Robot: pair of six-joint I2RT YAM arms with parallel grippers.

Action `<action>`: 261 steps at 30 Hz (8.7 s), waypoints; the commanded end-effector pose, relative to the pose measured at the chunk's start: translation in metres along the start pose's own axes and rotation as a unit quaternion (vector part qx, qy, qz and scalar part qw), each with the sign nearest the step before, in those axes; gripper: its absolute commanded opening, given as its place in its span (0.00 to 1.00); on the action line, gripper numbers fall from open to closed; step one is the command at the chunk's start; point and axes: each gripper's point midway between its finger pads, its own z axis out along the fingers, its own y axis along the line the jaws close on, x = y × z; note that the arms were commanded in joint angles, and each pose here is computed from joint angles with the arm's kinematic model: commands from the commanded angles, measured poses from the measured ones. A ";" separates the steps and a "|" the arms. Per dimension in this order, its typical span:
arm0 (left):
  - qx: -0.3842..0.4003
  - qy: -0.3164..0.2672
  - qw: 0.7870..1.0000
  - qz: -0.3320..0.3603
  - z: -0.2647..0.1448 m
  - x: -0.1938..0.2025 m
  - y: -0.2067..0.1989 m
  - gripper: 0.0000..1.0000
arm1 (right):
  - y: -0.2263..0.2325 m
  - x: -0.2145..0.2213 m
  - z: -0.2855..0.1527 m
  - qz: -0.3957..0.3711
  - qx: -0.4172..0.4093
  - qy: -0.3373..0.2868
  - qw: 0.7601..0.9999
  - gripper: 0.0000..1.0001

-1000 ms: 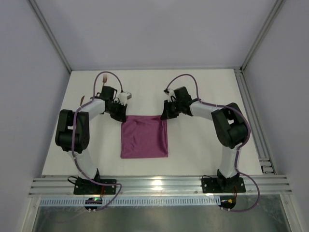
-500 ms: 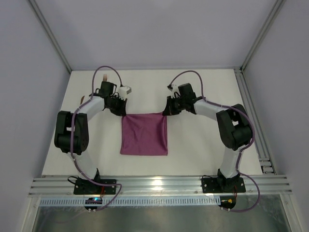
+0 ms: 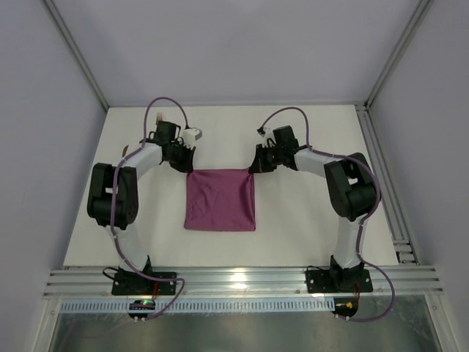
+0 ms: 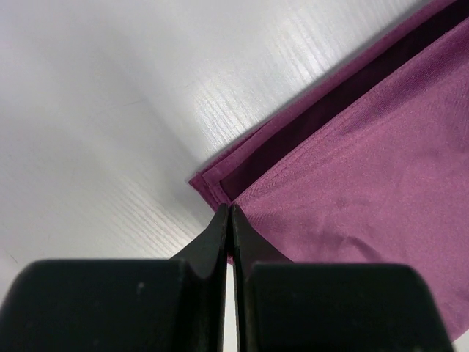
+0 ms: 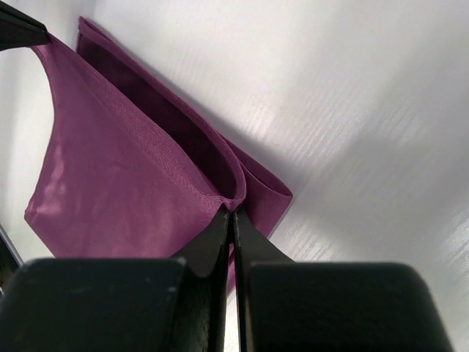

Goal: Fold the napkin into a case and place the utensils inside
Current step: Smooth out the square-folded napkin at the center of the board.

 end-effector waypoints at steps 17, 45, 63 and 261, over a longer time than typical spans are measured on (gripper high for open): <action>-0.052 -0.044 0.997 0.025 0.000 -0.045 0.017 0.01 | -0.017 -0.026 -0.002 -0.002 0.026 -0.040 0.999 0.05; -0.070 -0.003 0.998 -0.002 0.027 -0.044 0.031 0.06 | -0.016 -0.052 -0.010 0.014 0.022 -0.079 0.997 0.06; -0.087 0.003 0.996 0.006 0.032 -0.053 0.037 0.44 | -0.054 -0.047 0.002 0.046 0.073 -0.052 0.995 0.36; 0.001 0.167 0.977 0.131 -0.009 0.131 -0.084 0.31 | -0.049 0.018 -0.023 0.196 0.053 -0.115 0.972 0.04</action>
